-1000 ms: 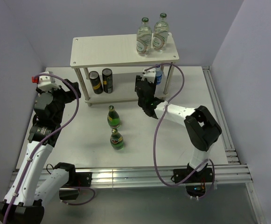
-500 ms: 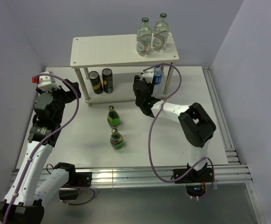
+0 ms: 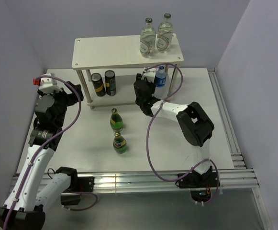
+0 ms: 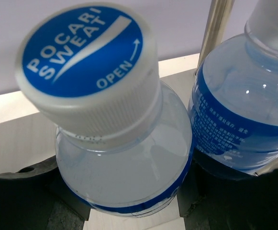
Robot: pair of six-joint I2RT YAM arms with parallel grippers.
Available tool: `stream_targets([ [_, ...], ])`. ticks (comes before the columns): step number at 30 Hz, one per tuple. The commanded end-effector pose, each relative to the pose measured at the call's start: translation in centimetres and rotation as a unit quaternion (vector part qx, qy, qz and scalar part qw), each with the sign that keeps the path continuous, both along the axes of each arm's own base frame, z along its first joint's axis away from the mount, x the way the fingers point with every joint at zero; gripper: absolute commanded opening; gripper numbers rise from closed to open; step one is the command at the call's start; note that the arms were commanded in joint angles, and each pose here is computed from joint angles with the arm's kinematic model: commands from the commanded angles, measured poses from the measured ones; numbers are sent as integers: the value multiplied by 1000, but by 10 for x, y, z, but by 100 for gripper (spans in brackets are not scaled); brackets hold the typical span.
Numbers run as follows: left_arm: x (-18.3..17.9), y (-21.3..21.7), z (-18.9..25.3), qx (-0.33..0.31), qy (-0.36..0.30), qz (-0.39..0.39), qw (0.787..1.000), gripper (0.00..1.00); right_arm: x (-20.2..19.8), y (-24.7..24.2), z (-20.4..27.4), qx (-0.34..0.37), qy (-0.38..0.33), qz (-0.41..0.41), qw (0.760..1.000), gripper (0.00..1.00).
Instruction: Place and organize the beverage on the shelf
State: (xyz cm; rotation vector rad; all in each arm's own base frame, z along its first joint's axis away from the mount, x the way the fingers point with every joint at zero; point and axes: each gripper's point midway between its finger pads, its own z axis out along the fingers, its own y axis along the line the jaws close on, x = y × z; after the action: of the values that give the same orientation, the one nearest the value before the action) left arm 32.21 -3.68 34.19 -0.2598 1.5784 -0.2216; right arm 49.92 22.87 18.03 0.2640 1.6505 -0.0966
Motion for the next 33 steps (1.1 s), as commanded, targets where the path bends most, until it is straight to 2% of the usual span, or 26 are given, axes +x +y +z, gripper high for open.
stream_targets([
  [1,-1,-1,19,-2,-26,-4,1000,91,13,-6,63,70,-86,-38,993,0],
  [2,-1,-1,19,-2,-26,-5,1000,91,13,-7,63,71,-85,-38,993,1],
  [3,-1,-2,19,-2,-26,-6,1000,91,14,-6,60,69,-81,-37,994,7],
  [4,-1,-2,19,-2,-26,-7,1000,91,14,-6,60,70,-81,-36,994,17],
  [5,-1,-2,19,-3,-25,-6,1000,91,14,-5,58,68,-78,-33,994,53],
  [7,-1,-2,19,-2,-25,-6,1000,91,14,-6,55,68,-74,-34,994,81],
  [8,-1,-1,19,-2,-26,-5,1000,91,14,-5,54,68,-71,-32,995,100],
  [22,-2,-1,20,-3,-27,-5,1000,91,-7,4,44,83,-48,-9,995,100],
  [33,-3,0,20,-2,-27,-1,1000,91,-53,18,31,93,-23,8,995,100],
])
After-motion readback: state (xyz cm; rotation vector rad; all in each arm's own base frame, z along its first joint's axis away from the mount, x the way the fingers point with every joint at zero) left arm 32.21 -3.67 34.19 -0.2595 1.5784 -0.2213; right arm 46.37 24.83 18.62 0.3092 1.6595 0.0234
